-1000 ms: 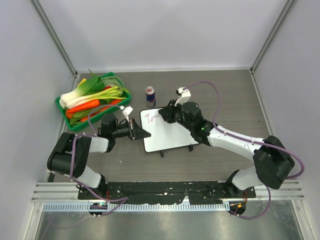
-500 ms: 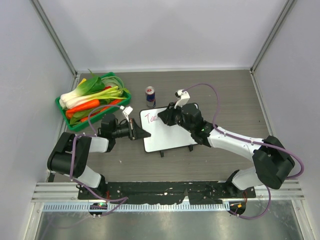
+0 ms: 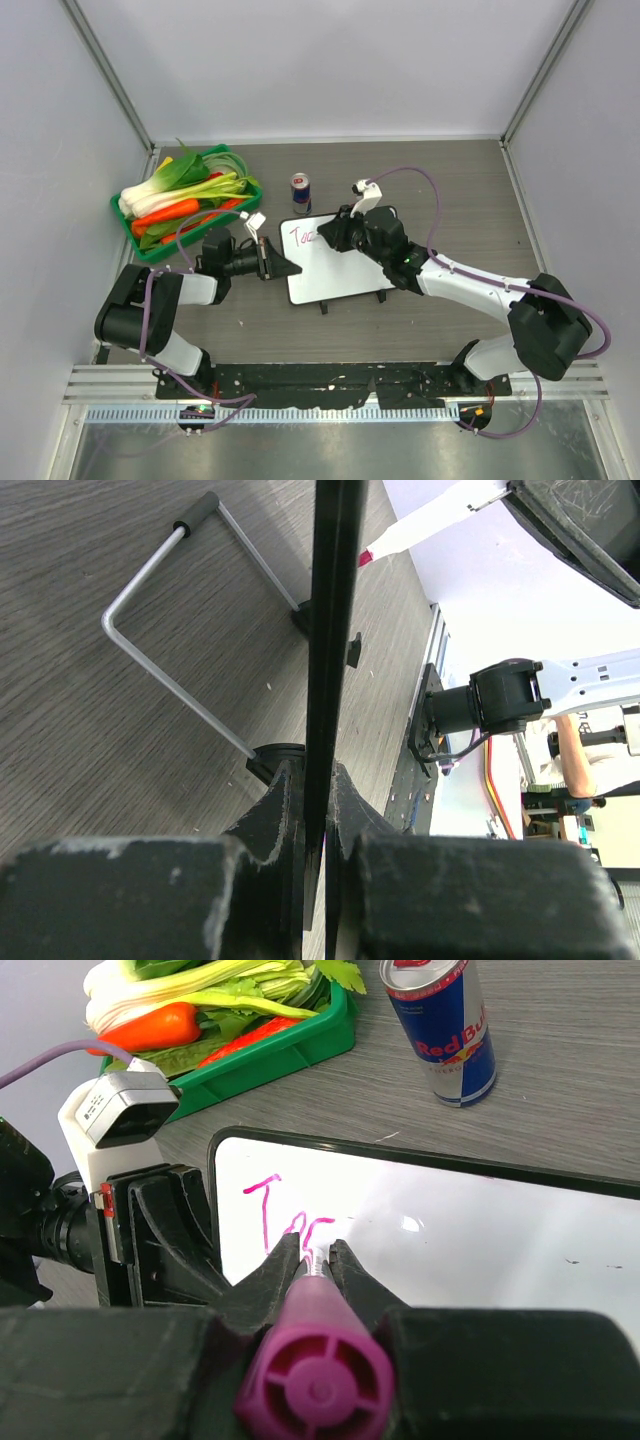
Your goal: Write a sentence on the whiteboard
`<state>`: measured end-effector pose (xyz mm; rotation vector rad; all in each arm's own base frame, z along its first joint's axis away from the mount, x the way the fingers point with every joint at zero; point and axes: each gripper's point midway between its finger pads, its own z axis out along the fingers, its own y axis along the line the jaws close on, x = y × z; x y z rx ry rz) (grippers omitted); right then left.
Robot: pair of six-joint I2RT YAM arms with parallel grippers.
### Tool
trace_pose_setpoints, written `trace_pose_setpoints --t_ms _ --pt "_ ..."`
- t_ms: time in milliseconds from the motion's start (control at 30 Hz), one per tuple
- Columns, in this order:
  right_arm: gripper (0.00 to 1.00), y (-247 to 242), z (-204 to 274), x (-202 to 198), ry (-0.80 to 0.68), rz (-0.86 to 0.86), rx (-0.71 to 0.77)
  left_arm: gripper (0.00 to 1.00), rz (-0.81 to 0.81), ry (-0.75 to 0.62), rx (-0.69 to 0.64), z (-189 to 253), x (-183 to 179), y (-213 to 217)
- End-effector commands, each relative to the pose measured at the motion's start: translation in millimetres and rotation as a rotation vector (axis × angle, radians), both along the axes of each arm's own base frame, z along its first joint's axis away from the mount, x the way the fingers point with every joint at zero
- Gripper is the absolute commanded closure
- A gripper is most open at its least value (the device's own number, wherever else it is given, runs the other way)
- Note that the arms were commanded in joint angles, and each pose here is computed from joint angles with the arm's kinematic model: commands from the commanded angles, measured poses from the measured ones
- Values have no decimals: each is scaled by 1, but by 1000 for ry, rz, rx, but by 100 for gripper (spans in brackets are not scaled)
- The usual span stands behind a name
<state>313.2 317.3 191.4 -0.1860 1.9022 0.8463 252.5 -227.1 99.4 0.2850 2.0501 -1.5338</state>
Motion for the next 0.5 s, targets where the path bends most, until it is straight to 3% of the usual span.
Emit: trace_pose_setpoints --t_ms 0,467 --pt "100 -13 4 6 -26 -61 -29 100 53 23 47 -14 10 4" --pt "99 -14 21 14 -56 -90 -19 100 55 23 48 -14 10 4"
